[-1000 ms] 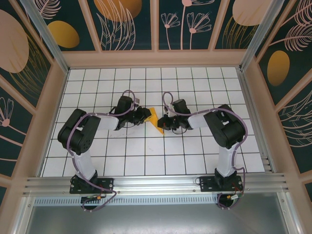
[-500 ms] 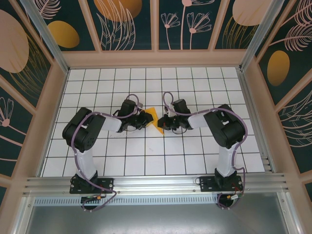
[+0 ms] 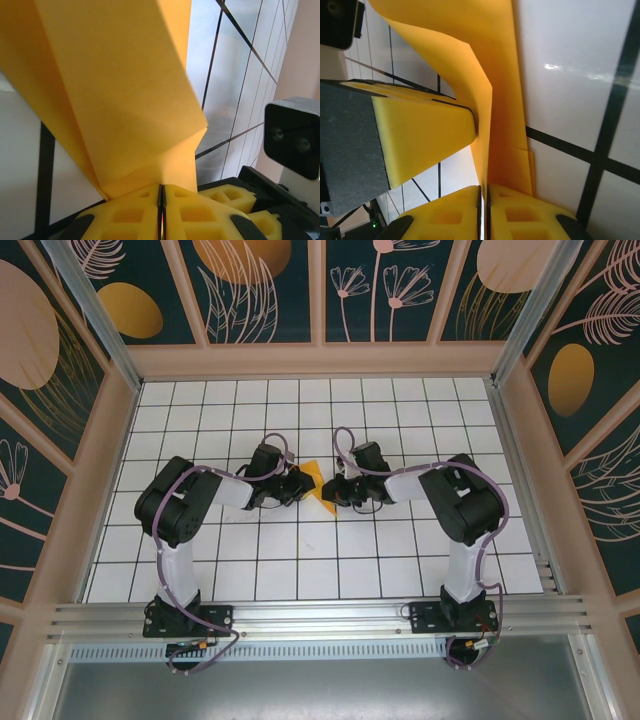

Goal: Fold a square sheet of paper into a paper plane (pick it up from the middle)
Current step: Fold the wing for the fifth time at the center of the table.

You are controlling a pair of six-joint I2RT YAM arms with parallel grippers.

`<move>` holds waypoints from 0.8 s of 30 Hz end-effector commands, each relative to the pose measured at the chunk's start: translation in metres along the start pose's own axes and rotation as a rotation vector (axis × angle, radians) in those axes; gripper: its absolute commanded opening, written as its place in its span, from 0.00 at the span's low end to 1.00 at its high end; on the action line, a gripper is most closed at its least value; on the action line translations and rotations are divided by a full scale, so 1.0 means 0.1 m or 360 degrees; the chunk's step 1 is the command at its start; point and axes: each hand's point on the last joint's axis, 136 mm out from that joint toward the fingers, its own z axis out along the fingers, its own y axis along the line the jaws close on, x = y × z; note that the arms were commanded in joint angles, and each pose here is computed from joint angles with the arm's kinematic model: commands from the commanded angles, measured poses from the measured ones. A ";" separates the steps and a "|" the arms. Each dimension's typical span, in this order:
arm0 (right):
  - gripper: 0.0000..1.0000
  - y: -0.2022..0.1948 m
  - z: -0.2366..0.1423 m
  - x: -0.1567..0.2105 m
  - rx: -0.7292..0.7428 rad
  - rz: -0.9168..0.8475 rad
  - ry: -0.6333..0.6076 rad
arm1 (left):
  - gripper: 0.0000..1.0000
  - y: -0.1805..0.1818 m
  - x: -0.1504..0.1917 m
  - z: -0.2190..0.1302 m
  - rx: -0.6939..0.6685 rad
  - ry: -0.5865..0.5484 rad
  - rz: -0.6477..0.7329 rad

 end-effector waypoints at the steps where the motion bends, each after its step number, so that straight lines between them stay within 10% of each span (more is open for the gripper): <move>1: 0.17 -0.05 -0.09 0.12 0.0086 0.0071 0.0069 | 0.12 0.23 0.04 0.02 -0.0130 -0.0010 -0.0011; 24: 0.05 -0.29 -0.06 0.45 0.0147 0.0138 0.0201 | 0.12 0.19 0.06 -0.03 -0.0130 -0.0009 0.0003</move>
